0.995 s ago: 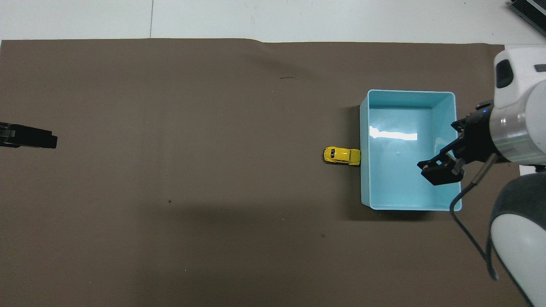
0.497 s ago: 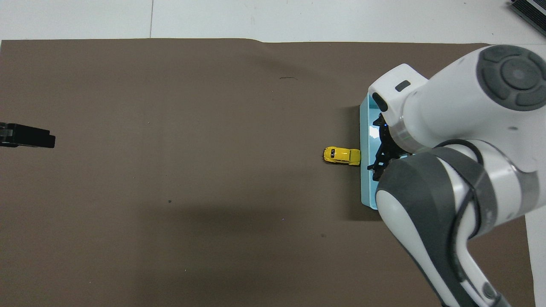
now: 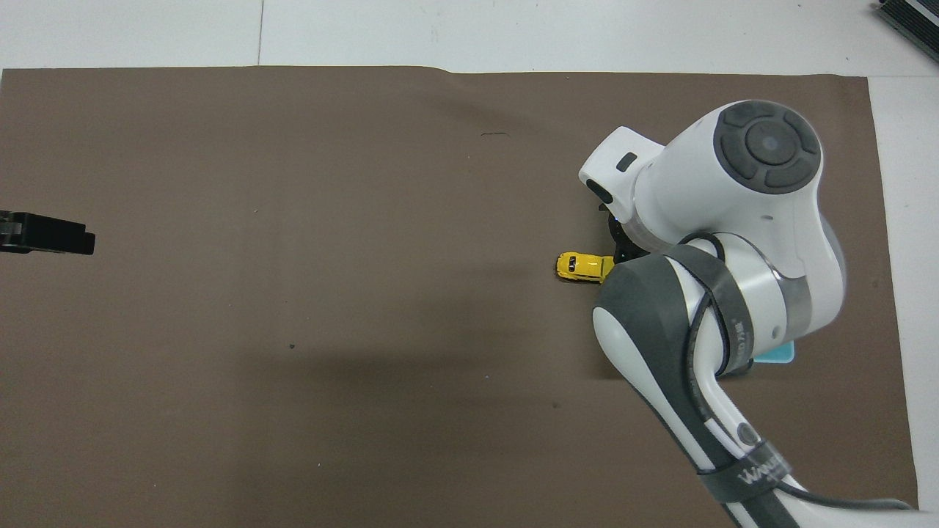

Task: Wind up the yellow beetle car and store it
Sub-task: 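Lower the right gripper and grasp the yellow car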

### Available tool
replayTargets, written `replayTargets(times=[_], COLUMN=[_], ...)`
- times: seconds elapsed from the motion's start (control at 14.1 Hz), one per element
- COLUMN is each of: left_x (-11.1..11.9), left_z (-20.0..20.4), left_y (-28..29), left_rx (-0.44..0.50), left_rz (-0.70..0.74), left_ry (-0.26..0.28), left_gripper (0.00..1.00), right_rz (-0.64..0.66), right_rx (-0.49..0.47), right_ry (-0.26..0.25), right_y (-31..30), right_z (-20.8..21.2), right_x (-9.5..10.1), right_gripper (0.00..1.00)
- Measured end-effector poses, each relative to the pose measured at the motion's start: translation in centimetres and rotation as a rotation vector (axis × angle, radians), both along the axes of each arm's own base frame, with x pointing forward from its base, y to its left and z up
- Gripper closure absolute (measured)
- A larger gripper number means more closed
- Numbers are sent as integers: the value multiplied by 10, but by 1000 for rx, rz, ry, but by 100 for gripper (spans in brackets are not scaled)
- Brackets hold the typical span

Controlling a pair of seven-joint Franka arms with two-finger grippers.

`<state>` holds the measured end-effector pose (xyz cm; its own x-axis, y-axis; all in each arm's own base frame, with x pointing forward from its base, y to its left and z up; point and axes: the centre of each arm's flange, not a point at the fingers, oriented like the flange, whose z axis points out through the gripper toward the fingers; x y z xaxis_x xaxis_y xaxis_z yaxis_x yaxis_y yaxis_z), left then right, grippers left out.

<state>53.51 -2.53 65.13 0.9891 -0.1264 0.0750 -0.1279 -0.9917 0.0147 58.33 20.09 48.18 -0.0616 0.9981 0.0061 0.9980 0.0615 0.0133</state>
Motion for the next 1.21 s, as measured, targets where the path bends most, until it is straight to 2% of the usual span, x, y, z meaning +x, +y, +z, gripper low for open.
replayTargets(times=[0.57,0.99,1.21], left_x=[0,0,0], left_z=[0,0,0], left_y=[0,0,0], left_rx=[0,0,0], left_rz=[0,1,1], left_ry=[0,0,0], left_gripper=[0,0,0], right_rz=[32,28,22], right_rx=[-15,-6,-8], right_ry=[-16,-35,-24], right_y=[-8,-17,-24], right_z=[-77,-133,-147], right_x=[-6,9,13], right_gripper=[0,0,0])
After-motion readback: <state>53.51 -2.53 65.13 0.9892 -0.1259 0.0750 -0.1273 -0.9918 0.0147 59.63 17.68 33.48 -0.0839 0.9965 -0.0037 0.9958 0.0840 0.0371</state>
